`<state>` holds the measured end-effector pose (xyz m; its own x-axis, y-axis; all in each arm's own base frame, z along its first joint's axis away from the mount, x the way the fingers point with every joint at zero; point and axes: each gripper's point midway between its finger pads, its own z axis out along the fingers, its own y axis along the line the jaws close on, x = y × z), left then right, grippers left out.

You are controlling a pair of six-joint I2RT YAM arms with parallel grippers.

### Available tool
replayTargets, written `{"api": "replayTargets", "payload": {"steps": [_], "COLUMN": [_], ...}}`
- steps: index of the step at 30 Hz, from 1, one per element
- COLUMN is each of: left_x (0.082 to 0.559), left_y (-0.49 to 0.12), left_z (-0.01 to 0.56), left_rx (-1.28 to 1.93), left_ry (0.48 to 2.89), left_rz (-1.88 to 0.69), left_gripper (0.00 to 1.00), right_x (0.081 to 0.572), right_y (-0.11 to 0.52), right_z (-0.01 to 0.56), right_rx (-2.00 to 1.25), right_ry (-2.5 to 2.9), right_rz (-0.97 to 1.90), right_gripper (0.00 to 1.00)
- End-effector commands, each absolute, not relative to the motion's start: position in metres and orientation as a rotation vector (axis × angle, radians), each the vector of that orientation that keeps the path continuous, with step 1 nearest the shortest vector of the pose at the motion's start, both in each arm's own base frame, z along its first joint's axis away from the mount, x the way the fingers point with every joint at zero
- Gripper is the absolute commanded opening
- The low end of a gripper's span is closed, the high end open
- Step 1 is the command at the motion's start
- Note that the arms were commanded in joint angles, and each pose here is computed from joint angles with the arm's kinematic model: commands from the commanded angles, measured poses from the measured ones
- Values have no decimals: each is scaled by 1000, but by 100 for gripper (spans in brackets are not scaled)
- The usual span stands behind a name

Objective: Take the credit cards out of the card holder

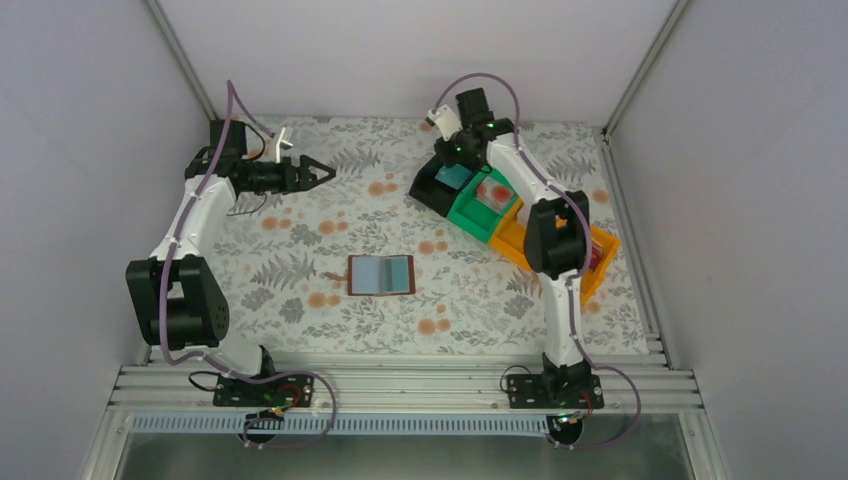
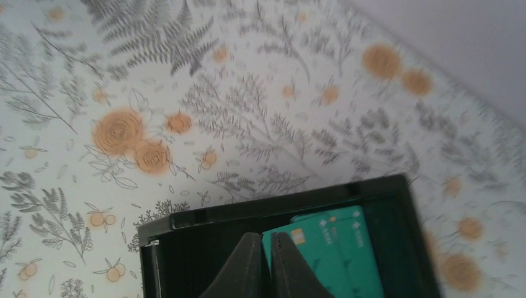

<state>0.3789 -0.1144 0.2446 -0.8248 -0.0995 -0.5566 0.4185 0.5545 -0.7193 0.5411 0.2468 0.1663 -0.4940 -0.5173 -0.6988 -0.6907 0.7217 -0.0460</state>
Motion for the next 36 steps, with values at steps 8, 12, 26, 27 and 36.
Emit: {"api": "replayTargets", "payload": {"steps": [8, 12, 26, 27, 36], "left_x": [380, 380, 380, 380, 378], "left_y": [-112, -113, -114, -114, -115], "left_z": [249, 250, 252, 254, 258], "left_rx": [293, 296, 305, 308, 321], "left_ry": [2198, 2196, 2191, 2188, 2178], "left_rz": [-1199, -1211, -1234, -1234, -1232], "left_gripper": [100, 100, 100, 100, 100], "right_x": [520, 520, 453, 450, 371], "right_y": [254, 249, 281, 281, 293], "right_z": [83, 60, 48, 45, 52], "right_rx": [-1051, -1080, -1305, -1309, -1498], "right_ry": [2477, 2530, 2510, 2519, 2515], "right_rz": [81, 10, 171, 176, 358], "right_gripper": [4, 4, 4, 4, 4]}}
